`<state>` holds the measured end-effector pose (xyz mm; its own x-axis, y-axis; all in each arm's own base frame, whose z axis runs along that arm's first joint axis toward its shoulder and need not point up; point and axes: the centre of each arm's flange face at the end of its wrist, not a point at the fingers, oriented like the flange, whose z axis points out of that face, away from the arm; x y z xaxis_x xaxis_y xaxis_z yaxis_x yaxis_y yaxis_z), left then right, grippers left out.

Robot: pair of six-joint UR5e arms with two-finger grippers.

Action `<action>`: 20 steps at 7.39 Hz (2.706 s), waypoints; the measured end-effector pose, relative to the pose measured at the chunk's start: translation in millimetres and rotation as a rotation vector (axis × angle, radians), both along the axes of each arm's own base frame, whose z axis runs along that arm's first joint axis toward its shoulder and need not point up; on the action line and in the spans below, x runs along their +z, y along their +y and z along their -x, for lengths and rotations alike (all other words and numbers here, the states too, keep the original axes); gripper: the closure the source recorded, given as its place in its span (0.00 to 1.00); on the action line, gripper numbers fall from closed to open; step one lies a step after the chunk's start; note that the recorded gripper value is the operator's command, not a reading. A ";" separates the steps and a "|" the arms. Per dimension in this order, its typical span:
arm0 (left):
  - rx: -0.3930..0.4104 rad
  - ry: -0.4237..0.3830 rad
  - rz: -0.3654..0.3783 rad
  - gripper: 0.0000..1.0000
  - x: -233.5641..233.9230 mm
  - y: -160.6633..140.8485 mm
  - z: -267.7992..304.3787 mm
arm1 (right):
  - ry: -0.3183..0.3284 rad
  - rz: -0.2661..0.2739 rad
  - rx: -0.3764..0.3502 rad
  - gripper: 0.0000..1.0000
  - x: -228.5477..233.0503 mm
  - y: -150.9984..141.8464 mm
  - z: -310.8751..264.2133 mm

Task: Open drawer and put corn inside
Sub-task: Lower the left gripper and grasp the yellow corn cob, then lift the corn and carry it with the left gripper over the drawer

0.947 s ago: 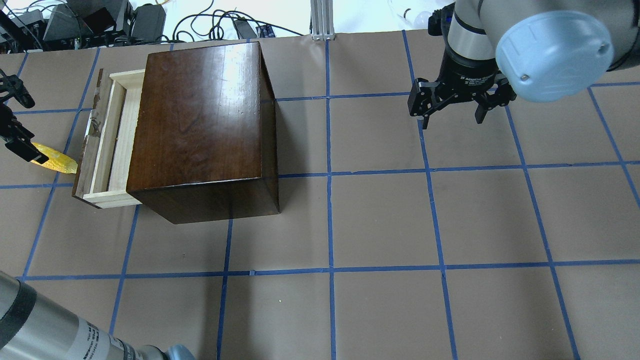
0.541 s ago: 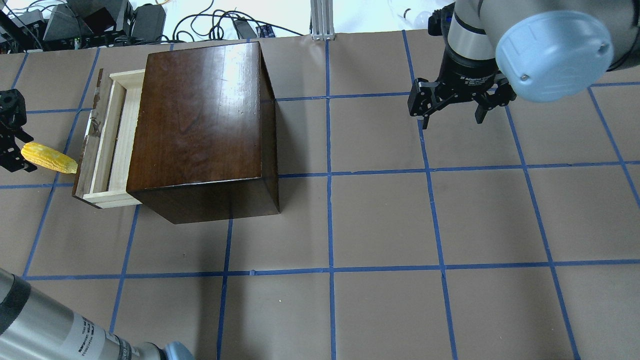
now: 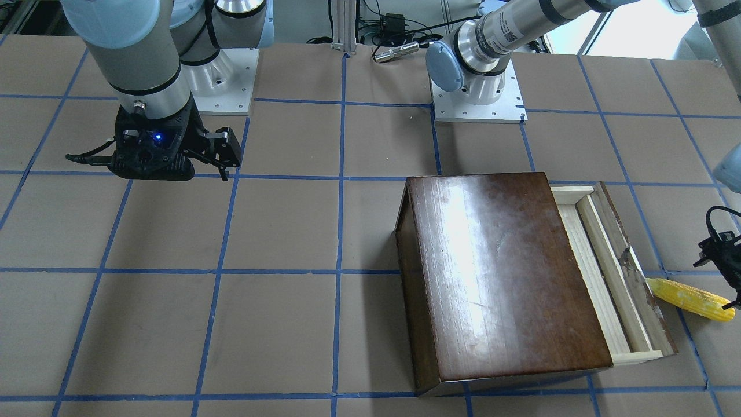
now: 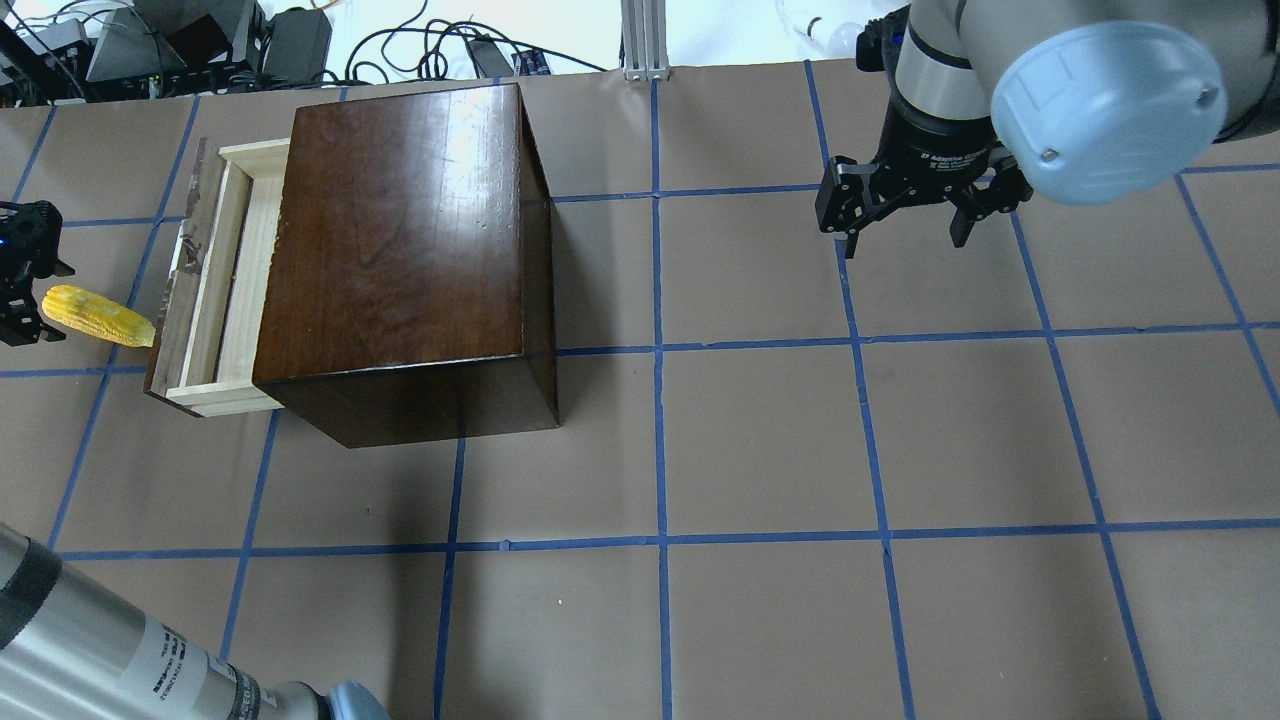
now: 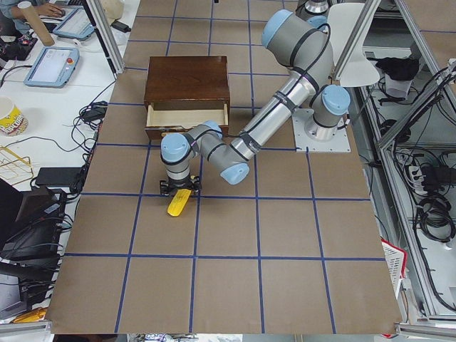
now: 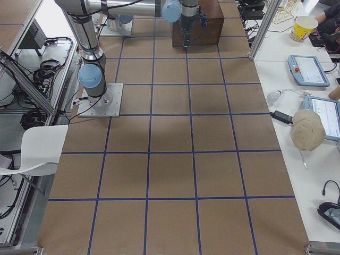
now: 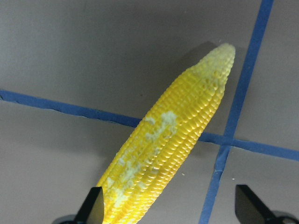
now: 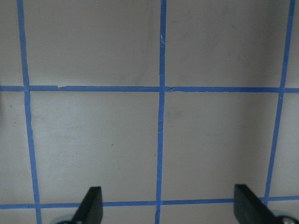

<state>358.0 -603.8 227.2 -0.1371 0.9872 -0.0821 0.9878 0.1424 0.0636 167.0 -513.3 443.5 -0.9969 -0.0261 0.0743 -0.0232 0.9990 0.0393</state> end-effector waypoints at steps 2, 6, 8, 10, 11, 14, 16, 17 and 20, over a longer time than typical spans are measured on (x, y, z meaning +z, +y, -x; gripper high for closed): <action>-0.055 0.034 0.017 0.00 -8.9 0.9 -0.2 | 0.000 0.000 0.000 0.00 0.0 0.0 0.0; -0.118 0.100 0.044 0.00 -23.4 0.5 5.2 | 0.000 0.000 0.000 0.00 0.1 0.0 0.0; -0.090 0.103 0.042 0.00 -25.3 5.9 -3.9 | 0.000 0.000 0.000 0.00 0.0 0.0 0.0; -0.078 0.107 0.040 0.31 -30.0 8.1 -10.0 | 0.000 0.000 0.000 0.00 0.0 0.0 0.0; -0.076 0.110 0.039 0.48 -33.9 6.5 -12.2 | 0.000 0.000 0.000 0.00 0.0 0.1 0.0; -0.064 0.116 0.046 1.00 -43.7 2.1 -15.4 | 0.000 0.000 0.000 0.00 0.0 0.0 0.0; -0.048 0.120 0.049 1.00 -45.5 2.0 -14.9 | 0.000 0.000 0.000 0.00 0.0 0.0 0.0; -0.044 0.120 0.051 1.00 -44.9 2.0 -14.6 | 0.000 0.000 0.000 0.00 0.0 0.0 0.0; 0.026 0.106 0.069 1.00 -26.7 1.4 -14.5 | 0.000 0.000 0.000 0.00 0.0 0.0 0.0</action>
